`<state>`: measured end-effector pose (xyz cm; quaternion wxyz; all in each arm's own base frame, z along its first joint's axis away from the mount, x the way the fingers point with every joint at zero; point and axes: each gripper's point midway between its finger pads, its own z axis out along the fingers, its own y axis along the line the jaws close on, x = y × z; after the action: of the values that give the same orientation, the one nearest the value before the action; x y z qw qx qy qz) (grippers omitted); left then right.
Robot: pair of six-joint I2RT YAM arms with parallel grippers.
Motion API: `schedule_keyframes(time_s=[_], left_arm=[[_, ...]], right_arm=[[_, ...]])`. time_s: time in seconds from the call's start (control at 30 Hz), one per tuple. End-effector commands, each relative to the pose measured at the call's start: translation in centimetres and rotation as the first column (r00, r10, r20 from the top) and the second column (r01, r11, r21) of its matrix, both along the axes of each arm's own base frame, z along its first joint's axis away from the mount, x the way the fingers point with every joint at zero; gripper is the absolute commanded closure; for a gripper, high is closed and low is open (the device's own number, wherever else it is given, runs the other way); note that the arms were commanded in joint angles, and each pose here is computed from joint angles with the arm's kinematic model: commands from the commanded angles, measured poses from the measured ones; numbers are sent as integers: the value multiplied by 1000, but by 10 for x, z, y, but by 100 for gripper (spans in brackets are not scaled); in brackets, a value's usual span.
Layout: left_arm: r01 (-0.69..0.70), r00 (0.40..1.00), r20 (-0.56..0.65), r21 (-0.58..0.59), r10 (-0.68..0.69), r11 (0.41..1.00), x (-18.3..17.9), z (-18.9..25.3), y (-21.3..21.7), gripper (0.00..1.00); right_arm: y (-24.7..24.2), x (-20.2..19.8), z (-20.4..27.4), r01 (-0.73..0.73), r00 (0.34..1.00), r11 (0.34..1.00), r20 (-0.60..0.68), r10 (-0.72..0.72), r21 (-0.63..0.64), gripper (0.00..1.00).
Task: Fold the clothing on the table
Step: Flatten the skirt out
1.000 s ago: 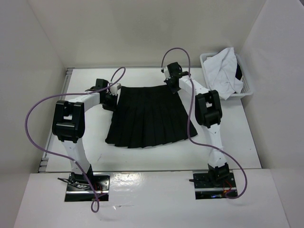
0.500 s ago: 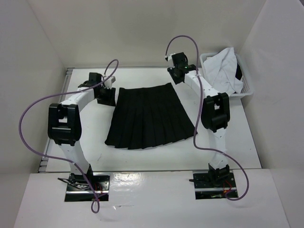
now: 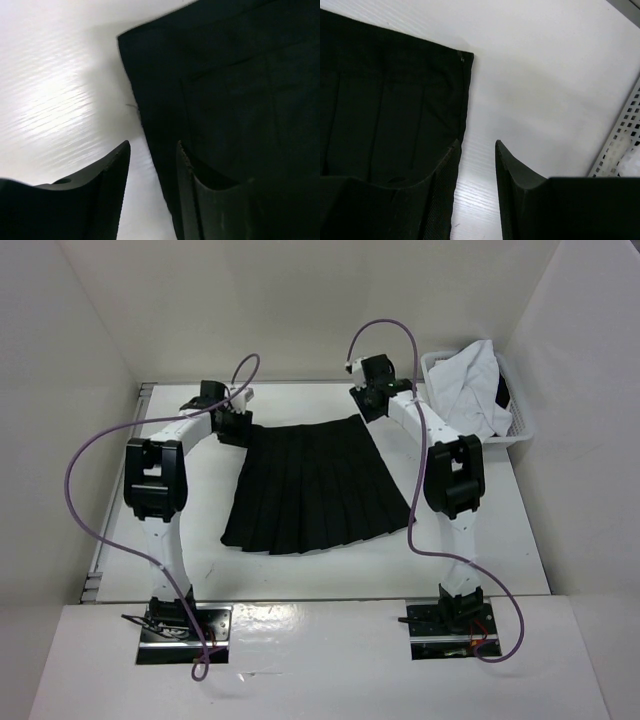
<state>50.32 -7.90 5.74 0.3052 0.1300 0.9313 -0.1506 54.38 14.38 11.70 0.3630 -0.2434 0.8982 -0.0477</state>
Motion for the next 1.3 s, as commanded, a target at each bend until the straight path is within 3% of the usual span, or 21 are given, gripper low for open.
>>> schedule_keyframes(time_s=[0.0, 0.5, 0.9, 1.1, 1.23, 1.27], left_arm=[[25, 1000, -1, -34, -25, 999, 8, 0, -20, 52], [5, 999, 32, 16, -6, 1000, 22, -4, -20, 57], [-2, 997, 83, 63, -3, 998, 43, -1, -14, 38], [10, 995, 102, 60, -16, 998, 53, 1, -16, 36], [31, 996, 82, 51, -35, 998, 52, -8, -19, 46], [32, 997, 73, 51, -36, 998, 51, -13, -19, 55]], right_arm=[[8, 16, 3, 2, 1000, 999, 31, -3, 45, 60], [27, 34, -10, -26, 1000, 997, 7, 26, 73, 60], [29, 36, -15, -32, 999, 997, -10, 32, 75, 60], [28, 37, -14, -32, 999, 998, -7, 33, 62, 60], [27, 37, -14, -32, 999, 998, -6, 33, 62, 60], [27, 37, -14, -32, 999, 998, -6, 33, 62, 60]])
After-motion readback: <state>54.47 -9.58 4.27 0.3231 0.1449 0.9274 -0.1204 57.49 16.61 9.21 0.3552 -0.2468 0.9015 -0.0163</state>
